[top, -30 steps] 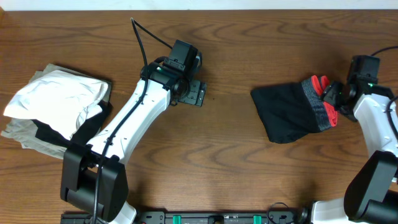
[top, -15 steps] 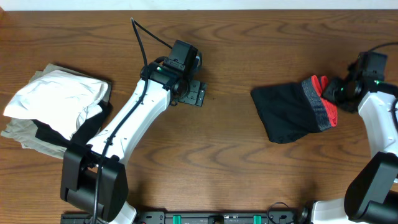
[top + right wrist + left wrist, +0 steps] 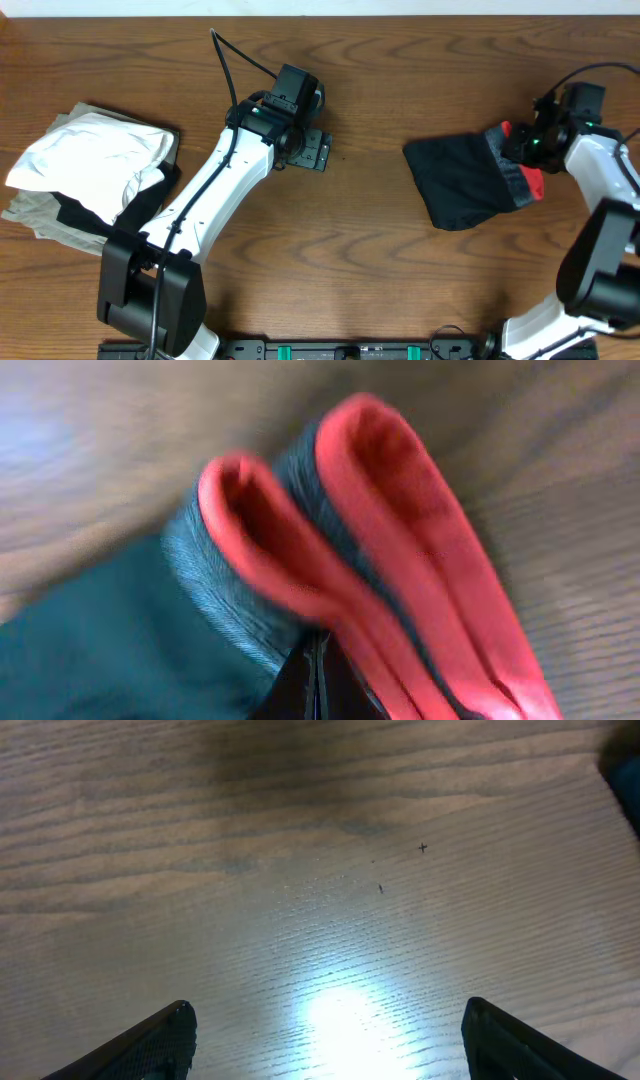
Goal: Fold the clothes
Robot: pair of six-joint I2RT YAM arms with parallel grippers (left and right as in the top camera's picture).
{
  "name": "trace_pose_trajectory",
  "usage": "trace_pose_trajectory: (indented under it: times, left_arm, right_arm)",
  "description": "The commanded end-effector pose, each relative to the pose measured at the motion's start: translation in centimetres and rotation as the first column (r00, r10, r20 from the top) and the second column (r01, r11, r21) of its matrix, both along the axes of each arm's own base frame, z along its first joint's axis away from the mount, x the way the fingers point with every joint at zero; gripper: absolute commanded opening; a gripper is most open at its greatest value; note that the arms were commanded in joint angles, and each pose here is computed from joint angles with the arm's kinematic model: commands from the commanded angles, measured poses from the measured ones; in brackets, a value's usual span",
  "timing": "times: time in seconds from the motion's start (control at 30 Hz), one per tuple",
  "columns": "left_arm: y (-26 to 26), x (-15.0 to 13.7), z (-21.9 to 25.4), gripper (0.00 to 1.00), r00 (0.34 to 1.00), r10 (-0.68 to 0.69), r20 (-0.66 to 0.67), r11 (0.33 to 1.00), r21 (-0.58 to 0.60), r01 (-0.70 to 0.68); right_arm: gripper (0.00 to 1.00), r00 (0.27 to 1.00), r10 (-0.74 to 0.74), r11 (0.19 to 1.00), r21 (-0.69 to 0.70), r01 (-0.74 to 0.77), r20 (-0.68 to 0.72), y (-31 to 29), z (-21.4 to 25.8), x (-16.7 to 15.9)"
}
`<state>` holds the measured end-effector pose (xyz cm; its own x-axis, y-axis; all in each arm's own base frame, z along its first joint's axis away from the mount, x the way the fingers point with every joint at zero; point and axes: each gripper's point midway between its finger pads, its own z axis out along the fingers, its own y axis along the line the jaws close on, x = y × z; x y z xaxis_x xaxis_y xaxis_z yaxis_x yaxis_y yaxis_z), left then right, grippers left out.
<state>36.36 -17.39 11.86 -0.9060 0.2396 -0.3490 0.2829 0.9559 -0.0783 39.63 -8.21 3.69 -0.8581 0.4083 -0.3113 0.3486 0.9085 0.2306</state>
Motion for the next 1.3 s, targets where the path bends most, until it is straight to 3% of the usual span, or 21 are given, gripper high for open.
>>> trace_pose_trajectory:
  times: [0.0, 0.37, 0.53, 0.67, 0.8, 1.07, 1.27]
  left_arm:
    - [0.0, 0.2, 0.3, 0.85, 1.000, -0.009, 0.005, 1.000, -0.001, 0.009]
    - [0.0, 0.2, 0.3, 0.85, 1.000, -0.010, 0.005, 1.000, -0.001, 0.010]
    - [0.0, 0.2, 0.3, 0.86, 1.000, -0.009, 0.005, 1.000, -0.001, 0.009]
    - [0.0, 0.2, 0.3, 0.86, 1.000, -0.009, 0.004, 1.000, -0.001, 0.009]
    - [0.0, 0.2, 0.3, 0.93, 1.000, -0.010, 0.005, 1.000, -0.001, 0.010]
    - [-0.8, -0.2, 0.4, 0.99, 0.998, -0.062, -0.008, 0.997, -0.038, 0.062]
    - [-0.8, -0.2, 0.4, 0.98, 0.998, -0.066, -0.006, 0.997, -0.038, 0.066]
  right_arm:
    - [0.01, 0.989, -0.136, 0.984, -0.125, 0.128, -0.055, -3.2, -1.2, -0.6]
    - [0.01, 0.991, -0.124, 0.988, -0.101, 0.118, -0.054, -2.5, -1.0, -0.5]
    - [0.02, 0.994, -0.100, 0.994, -0.033, 0.101, 0.032, -1.0, 2.0, 0.4]
    - [0.01, 0.987, -0.112, 0.991, -0.061, 0.119, 0.113, -1.4, 5.3, 0.6]
    - [0.01, 0.983, -0.134, 0.982, -0.120, 0.149, 0.129, -2.3, 7.0, -0.1]
    - [0.01, 0.991, -0.130, 0.983, -0.125, 0.132, 0.019, -1.8, 3.8, -1.2]
    - [0.01, 0.989, -0.133, 0.975, -0.187, 0.118, -0.070, -2.0, 0.0, -1.3]
